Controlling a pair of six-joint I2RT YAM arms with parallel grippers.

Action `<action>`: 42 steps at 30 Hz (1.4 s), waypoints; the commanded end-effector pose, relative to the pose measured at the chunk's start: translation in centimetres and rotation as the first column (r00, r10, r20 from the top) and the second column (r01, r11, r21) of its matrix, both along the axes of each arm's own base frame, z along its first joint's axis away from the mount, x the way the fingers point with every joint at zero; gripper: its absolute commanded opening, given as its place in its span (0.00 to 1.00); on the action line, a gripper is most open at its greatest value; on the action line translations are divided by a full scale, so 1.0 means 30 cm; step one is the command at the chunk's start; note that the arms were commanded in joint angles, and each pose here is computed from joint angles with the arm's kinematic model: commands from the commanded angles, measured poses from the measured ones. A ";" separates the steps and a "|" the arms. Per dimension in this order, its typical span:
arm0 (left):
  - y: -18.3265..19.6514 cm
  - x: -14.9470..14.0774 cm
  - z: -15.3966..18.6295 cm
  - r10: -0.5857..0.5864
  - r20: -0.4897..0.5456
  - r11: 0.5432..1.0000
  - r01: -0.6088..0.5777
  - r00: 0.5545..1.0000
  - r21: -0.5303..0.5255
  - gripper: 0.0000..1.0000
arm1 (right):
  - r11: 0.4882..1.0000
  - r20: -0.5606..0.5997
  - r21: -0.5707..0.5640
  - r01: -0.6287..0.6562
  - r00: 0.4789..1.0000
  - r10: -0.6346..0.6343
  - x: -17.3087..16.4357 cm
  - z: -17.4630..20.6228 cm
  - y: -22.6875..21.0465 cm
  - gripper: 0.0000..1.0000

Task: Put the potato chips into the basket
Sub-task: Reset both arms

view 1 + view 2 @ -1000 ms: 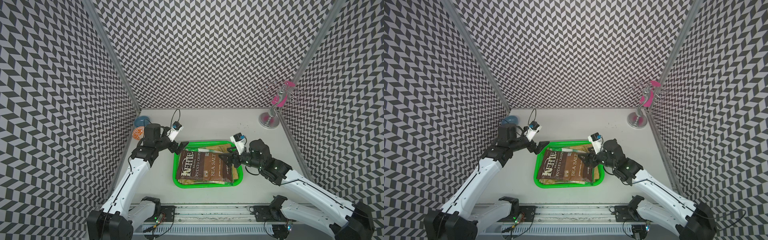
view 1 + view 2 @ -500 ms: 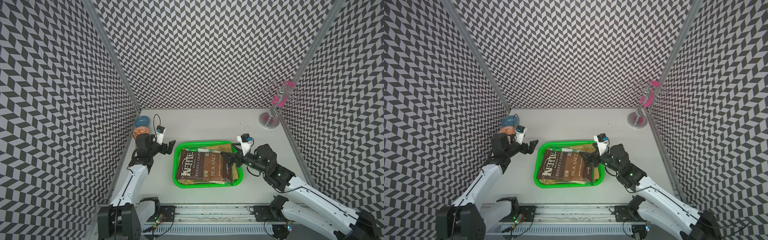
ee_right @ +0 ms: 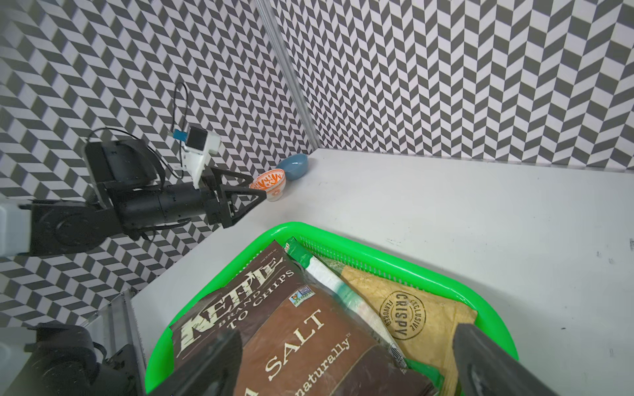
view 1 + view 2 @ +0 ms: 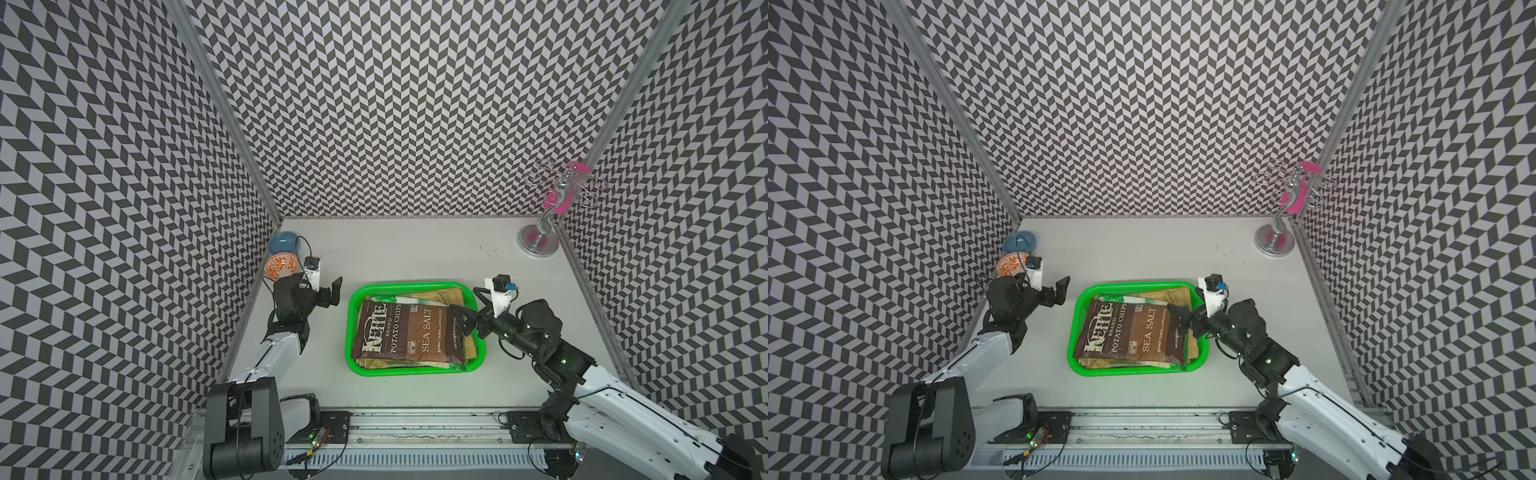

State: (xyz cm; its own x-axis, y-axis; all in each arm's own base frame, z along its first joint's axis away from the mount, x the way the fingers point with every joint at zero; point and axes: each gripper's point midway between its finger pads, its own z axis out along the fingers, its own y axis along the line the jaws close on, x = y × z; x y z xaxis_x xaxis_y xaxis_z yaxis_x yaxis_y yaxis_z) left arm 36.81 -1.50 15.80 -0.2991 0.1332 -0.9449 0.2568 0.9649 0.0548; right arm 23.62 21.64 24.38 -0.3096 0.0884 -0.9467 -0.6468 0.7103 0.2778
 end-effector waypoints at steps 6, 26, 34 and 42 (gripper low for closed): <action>-0.001 -0.010 0.066 -0.009 0.143 0.999 0.015 0.990 -0.046 0.99 | 0.996 0.147 0.082 -0.037 0.989 0.025 -0.038 0.091 -0.010 1.00; -0.017 -0.019 -0.002 0.043 0.339 0.992 0.001 0.940 -0.129 0.99 | 0.988 0.223 0.039 0.148 0.963 -0.153 0.001 0.010 -0.118 1.00; -0.023 0.048 -0.040 0.083 0.257 0.993 -0.059 0.963 -0.100 0.99 | 0.973 0.161 0.051 0.225 0.960 -0.230 0.045 -0.023 -0.138 1.00; -0.022 0.048 -0.039 0.083 0.259 0.993 -0.059 0.962 -0.098 0.99 | 0.956 0.218 0.000 0.293 0.933 -0.286 0.087 0.008 -0.157 1.00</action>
